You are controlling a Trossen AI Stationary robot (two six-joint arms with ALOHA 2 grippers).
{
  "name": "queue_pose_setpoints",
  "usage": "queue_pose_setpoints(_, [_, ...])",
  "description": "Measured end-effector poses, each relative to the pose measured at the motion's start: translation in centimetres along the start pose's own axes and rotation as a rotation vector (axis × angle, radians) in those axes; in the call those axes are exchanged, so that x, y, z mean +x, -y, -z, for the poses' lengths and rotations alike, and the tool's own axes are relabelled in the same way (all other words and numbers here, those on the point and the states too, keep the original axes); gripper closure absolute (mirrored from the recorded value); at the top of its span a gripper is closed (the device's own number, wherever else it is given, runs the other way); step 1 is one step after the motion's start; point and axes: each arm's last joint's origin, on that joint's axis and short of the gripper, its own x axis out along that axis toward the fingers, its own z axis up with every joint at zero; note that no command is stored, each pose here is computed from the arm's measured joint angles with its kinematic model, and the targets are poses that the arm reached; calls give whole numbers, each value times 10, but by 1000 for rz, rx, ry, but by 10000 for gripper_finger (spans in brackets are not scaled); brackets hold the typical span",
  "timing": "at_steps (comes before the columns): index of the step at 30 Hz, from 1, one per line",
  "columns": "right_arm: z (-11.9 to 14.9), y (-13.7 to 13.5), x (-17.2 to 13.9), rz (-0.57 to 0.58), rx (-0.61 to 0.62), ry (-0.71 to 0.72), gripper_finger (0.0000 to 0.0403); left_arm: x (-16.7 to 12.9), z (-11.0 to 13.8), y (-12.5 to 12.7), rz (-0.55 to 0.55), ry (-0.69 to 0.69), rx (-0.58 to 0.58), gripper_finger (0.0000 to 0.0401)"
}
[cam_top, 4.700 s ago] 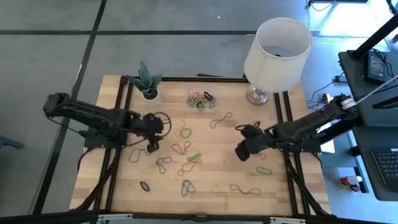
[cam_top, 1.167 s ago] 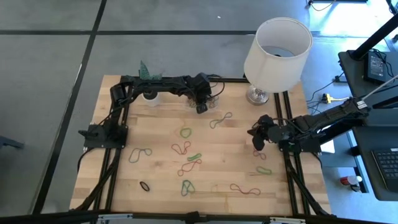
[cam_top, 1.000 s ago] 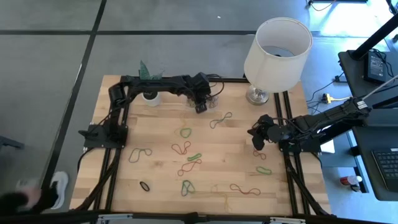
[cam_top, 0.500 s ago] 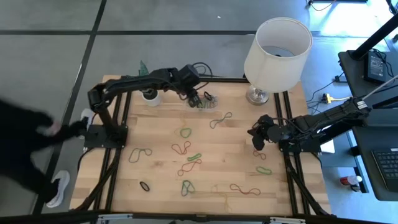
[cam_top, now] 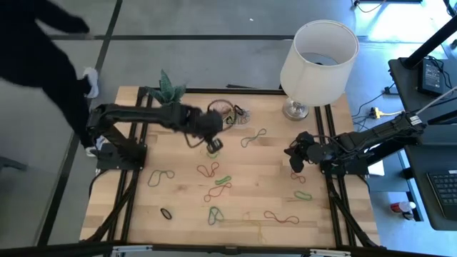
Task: Pick and place rubber bands into bin
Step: Put the green rubber band into the transparent bin
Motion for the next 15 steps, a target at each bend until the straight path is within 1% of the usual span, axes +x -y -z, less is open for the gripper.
queue_pose_setpoints(3, [-1, 0, 0, 4, -29, 5, 398, -2, 19, 22, 28, -20, 2, 400])
queue_pose_setpoints(8, [-4, -4, 0, -38, -43, 40, 400, 4, 58, 55, 126, -99, 78, 400])
queue_pose_setpoints(11, [-7, -7, 0, -70, -47, 66, 400, 14, 82, 66, 152, -136, 74, 400])
queue_pose_setpoints(15, [-10, -17, 0, -93, -64, 58, 401, 26, 109, 71, 134, -180, 64, 400])
